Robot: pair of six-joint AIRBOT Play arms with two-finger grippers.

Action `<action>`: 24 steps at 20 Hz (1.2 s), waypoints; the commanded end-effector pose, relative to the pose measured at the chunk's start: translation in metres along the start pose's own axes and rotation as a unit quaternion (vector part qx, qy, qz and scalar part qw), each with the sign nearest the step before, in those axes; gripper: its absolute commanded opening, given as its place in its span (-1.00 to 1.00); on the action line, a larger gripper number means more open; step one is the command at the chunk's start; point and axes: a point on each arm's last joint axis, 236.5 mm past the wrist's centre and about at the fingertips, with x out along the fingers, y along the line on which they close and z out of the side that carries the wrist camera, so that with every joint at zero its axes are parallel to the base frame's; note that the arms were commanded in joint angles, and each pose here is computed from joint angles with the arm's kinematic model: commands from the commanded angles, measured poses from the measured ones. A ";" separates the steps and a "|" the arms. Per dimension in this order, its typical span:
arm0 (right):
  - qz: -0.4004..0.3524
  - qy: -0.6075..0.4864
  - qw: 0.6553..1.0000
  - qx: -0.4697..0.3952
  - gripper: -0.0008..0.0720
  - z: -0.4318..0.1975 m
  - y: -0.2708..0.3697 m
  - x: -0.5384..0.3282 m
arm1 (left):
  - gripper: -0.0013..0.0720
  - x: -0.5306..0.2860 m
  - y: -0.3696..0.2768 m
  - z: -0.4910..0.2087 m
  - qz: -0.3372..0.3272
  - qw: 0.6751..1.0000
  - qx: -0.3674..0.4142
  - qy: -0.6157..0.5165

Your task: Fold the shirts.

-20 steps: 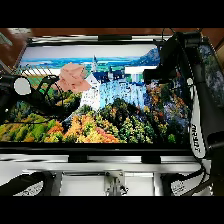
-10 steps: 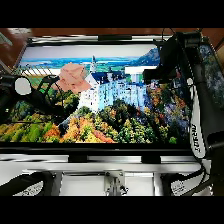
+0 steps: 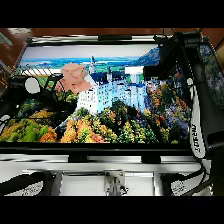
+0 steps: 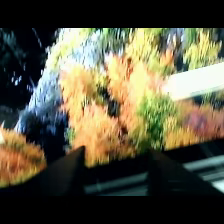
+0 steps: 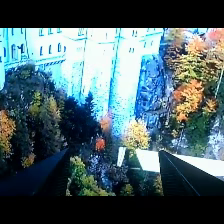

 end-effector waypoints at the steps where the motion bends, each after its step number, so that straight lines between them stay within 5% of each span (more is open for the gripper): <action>1: -0.003 -0.017 1.000 -0.022 0.84 0.008 0.000 0.000 | -0.01 0.003 0.034 0.069 0.052 0.992 -0.039 -0.109; 2: 0.005 -0.016 0.999 -0.028 0.84 0.008 0.004 0.000 | 0.11 -0.002 0.045 0.094 0.059 0.988 -0.045 -0.137; 3: 0.018 -0.011 0.999 -0.028 0.84 0.005 0.009 0.000 | 0.56 -0.005 0.058 0.119 0.062 0.984 -0.055 -0.160; 5: 0.049 -0.008 0.998 -0.026 0.84 0.003 0.024 -0.001 | 0.73 0.001 0.083 0.159 0.070 0.979 -0.073 -0.178; 17: 0.059 -0.044 0.997 -0.023 0.84 0.020 0.029 -0.002 | 0.71 0.115 0.108 0.231 0.048 0.974 -0.097 -0.198; 19: 0.060 -0.045 0.997 -0.023 0.84 0.021 0.030 -0.002 | 0.56 0.124 0.105 0.228 0.038 0.976 -0.104 -0.190; 21: 0.064 -0.045 0.997 -0.023 0.84 0.021 0.032 -0.003 | -0.86 0.122 0.097 0.230 0.019 0.975 -0.113 -0.192; 24: 0.066 -0.051 0.996 -0.032 0.84 0.023 0.032 -0.004 | -0.88 0.089 0.081 0.239 -0.002 0.972 -0.111 -0.206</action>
